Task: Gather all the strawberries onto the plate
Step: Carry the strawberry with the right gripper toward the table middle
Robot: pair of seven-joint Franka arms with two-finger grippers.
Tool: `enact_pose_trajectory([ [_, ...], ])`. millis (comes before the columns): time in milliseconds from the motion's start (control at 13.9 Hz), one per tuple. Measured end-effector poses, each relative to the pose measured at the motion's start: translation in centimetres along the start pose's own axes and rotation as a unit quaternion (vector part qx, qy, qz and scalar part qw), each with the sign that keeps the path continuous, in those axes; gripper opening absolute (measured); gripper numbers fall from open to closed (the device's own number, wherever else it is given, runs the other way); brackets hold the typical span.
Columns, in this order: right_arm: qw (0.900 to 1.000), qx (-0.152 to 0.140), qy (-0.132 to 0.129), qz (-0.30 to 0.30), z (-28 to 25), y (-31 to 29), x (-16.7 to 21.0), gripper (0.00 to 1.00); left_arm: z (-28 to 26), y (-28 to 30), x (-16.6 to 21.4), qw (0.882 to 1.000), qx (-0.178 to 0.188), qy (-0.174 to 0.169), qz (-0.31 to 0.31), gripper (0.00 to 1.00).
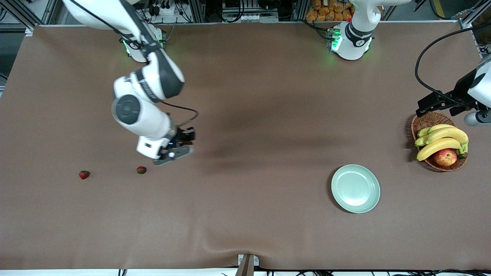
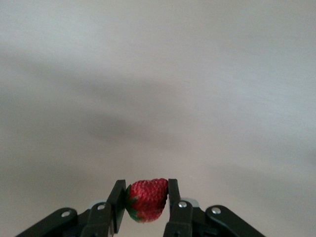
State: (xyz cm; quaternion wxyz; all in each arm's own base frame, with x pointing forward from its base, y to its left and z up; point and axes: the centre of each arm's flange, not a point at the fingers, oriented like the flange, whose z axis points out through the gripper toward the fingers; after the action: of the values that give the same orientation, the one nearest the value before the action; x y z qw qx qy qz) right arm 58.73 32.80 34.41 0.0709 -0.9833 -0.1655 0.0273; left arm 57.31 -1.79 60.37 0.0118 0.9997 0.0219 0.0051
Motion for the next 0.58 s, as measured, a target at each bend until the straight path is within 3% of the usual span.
enact_pose_trajectory([
  [216,1.0,0.005,0.015,0.023,4.2,-7.1,2.5,0.39,0.0,0.0,0.0,1.0,0.0,0.0,0.0,1.0],
  [432,0.996,0.025,0.076,0.029,8.8,-13.4,3.3,0.39,0.6,0.0,0.2,1.0,0.0,-0.005,0.0,1.0],
  [575,0.994,0.041,0.101,0.032,11.9,-18.1,2.6,0.39,1.7,0.6,0.7,1.0,-0.002,-0.015,0.004,1.0],
])
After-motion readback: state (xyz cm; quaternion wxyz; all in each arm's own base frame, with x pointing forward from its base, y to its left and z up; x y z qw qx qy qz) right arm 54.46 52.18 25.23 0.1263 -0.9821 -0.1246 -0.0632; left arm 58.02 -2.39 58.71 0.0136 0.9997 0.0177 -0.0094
